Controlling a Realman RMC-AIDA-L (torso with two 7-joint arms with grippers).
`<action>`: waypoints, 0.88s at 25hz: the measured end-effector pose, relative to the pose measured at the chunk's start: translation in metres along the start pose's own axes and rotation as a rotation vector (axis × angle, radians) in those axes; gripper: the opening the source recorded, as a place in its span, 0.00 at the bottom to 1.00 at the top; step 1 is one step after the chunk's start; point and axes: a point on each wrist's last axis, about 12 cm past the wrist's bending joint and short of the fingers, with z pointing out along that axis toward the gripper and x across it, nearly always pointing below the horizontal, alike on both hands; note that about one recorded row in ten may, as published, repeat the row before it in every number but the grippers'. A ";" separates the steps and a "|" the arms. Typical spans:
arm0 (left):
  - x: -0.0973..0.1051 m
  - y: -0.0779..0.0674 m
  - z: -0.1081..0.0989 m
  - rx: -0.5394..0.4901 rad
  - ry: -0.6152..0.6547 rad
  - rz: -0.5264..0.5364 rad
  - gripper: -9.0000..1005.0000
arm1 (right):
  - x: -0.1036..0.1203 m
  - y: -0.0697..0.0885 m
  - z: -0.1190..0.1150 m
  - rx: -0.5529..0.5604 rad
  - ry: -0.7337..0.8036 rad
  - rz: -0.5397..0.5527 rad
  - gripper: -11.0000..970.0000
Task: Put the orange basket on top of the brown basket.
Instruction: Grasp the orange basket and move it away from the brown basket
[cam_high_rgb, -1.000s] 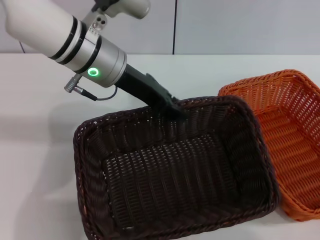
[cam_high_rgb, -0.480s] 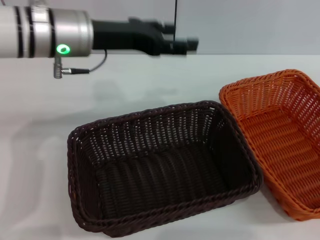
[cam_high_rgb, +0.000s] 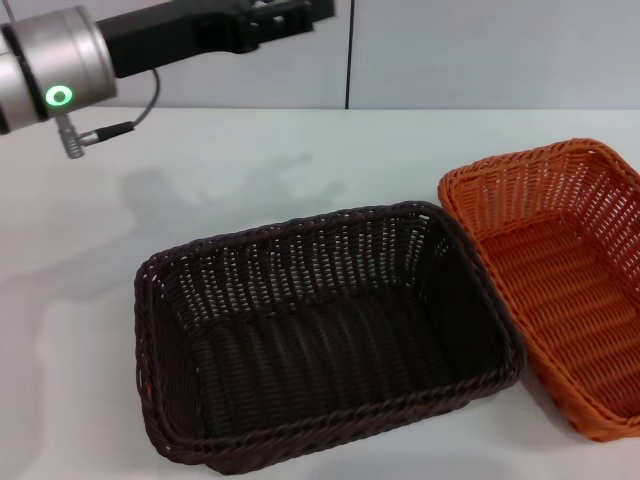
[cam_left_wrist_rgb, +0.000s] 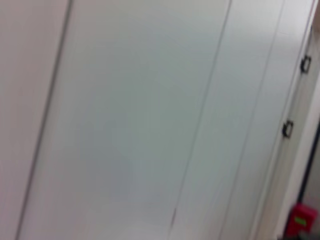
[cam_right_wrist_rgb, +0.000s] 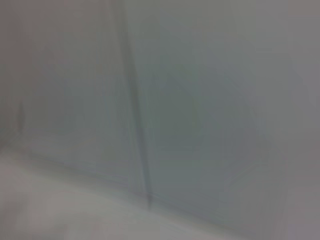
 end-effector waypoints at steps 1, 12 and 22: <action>0.000 0.001 -0.002 -0.006 -0.008 -0.005 0.86 | -0.005 0.001 0.003 -0.029 0.064 -0.039 0.57; 0.011 0.004 -0.014 -0.032 -0.045 -0.073 0.86 | -0.015 0.039 0.050 -0.293 0.557 -0.248 0.57; 0.011 0.005 -0.020 -0.044 -0.049 -0.065 0.86 | -0.003 0.084 0.059 -0.519 0.774 -0.276 0.57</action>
